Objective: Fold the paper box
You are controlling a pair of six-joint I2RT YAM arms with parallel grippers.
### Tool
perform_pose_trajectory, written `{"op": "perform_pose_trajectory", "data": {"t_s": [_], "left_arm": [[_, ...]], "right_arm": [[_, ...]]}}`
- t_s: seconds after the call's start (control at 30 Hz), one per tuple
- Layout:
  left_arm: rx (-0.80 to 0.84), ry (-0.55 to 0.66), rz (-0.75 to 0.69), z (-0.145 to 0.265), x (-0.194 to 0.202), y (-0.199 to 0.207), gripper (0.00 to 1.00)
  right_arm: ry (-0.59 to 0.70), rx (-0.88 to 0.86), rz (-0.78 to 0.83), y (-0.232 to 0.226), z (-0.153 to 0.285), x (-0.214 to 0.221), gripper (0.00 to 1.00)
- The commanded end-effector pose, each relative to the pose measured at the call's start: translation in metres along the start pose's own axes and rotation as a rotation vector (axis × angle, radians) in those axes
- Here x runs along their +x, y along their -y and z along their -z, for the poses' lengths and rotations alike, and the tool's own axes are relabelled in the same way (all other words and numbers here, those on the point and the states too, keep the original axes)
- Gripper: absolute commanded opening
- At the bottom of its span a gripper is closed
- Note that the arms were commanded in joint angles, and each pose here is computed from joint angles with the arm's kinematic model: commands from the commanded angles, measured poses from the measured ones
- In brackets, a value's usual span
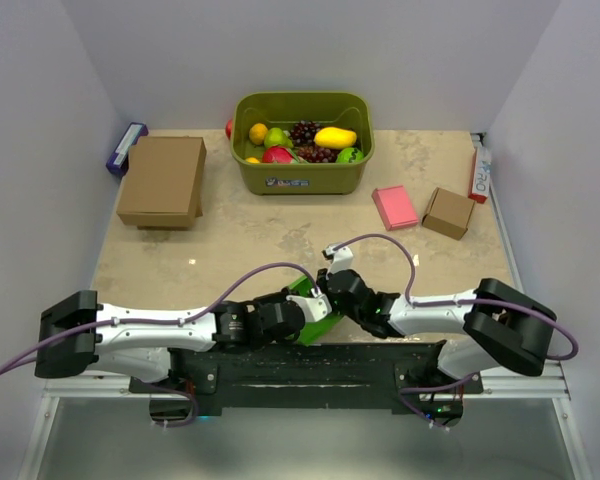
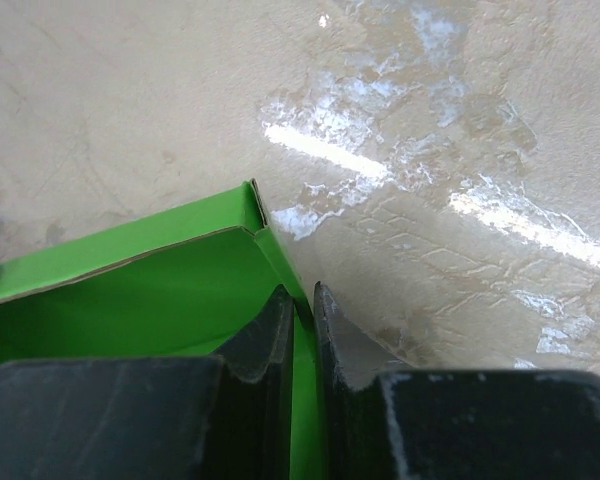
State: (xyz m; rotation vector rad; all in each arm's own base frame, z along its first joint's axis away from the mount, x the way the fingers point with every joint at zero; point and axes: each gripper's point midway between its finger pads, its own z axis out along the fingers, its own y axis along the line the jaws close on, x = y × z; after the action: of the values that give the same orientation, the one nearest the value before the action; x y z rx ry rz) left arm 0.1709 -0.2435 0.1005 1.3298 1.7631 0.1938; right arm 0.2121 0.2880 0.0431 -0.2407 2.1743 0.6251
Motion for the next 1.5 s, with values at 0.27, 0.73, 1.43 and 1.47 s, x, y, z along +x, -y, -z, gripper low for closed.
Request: {"op": "perform_pose_trajectory", "data": {"t_s": [0.27, 0.73, 1.43, 1.47], "left_arm": [[0.04, 0.082, 0.088, 0.004, -0.022, 0.007, 0.0], [-0.055, -0.112, 0.193, -0.022, 0.008, -0.024, 0.0], [0.003, -0.271, 0.688, -0.049, -0.005, 0.013, 0.2], [0.012, -0.246, 0.709, -0.047, -0.012, 0.011, 0.33]], "right_arm": [[0.05, 0.14, -0.022, 0.02, -0.009, -0.012, 0.0], [0.027, 0.136, -0.087, 0.011, 0.036, -0.04, 0.66], [0.019, 0.26, -0.253, 0.048, 0.081, -0.087, 0.76], [0.024, 0.252, -0.264, 0.05, 0.081, -0.088, 0.75]]}}
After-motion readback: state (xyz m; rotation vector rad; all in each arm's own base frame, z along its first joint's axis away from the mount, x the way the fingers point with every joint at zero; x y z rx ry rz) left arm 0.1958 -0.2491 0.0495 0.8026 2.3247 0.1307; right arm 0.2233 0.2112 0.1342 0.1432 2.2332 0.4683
